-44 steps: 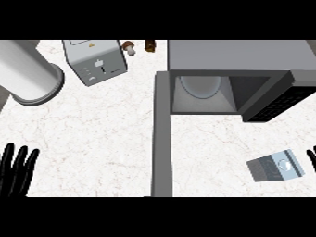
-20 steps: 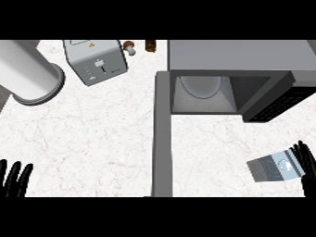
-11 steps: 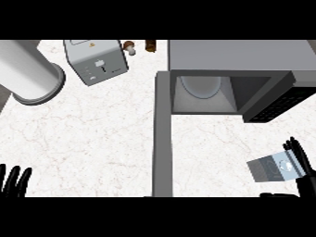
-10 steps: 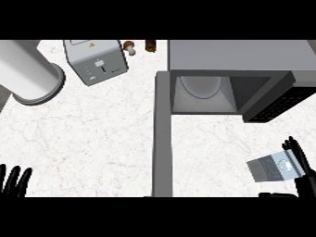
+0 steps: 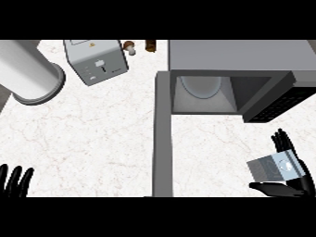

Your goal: Pick up the milk, place it into the microwave and close the microwave

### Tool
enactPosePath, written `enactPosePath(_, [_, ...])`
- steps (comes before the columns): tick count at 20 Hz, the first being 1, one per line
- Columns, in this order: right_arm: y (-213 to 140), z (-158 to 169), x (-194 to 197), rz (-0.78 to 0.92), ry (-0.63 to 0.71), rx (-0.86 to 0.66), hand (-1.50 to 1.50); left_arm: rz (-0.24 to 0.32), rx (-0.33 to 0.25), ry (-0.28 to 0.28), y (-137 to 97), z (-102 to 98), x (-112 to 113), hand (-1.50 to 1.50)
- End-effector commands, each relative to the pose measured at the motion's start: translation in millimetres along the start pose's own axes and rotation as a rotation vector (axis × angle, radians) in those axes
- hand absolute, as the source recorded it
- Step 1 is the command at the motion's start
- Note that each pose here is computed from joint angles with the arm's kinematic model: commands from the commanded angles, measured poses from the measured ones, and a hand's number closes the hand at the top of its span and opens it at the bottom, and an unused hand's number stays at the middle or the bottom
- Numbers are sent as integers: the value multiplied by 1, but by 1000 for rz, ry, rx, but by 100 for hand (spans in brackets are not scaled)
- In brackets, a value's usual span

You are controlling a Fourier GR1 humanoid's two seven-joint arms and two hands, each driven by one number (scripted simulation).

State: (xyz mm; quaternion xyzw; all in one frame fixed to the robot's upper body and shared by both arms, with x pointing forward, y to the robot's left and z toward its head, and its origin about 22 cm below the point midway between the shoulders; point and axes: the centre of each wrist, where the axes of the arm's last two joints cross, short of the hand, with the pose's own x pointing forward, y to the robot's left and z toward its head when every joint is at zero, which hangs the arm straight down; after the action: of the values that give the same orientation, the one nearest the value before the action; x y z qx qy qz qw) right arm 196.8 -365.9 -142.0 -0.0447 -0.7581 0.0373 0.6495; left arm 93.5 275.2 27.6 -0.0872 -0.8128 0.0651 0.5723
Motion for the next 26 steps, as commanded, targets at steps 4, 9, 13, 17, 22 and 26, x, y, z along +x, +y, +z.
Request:
enactPosePath(4, [4,-28,2,30,-102,-72,150,12,0,-16,0,-3,-2,-150])
enactPosePath(9, [10,-29,4,97,-119,-30,150,0,4,-13,33,13,16,-150])
enactPosePath(13, [33,-28,-9,137,-161,-105,150,9,1,-7,14,2,0,-150])
enactPosePath(17, [23,-44,-1,31,-236,-116,150,5,-9,8,10,7,-2,-150])
enactPosePath(22, [100,-60,-8,46,-190,-223,150,11,-19,-5,12,7,-7,-150])
enactPosePath(26, [122,-86,4,34,-199,-259,150,31,-10,25,18,1,-10,-150])
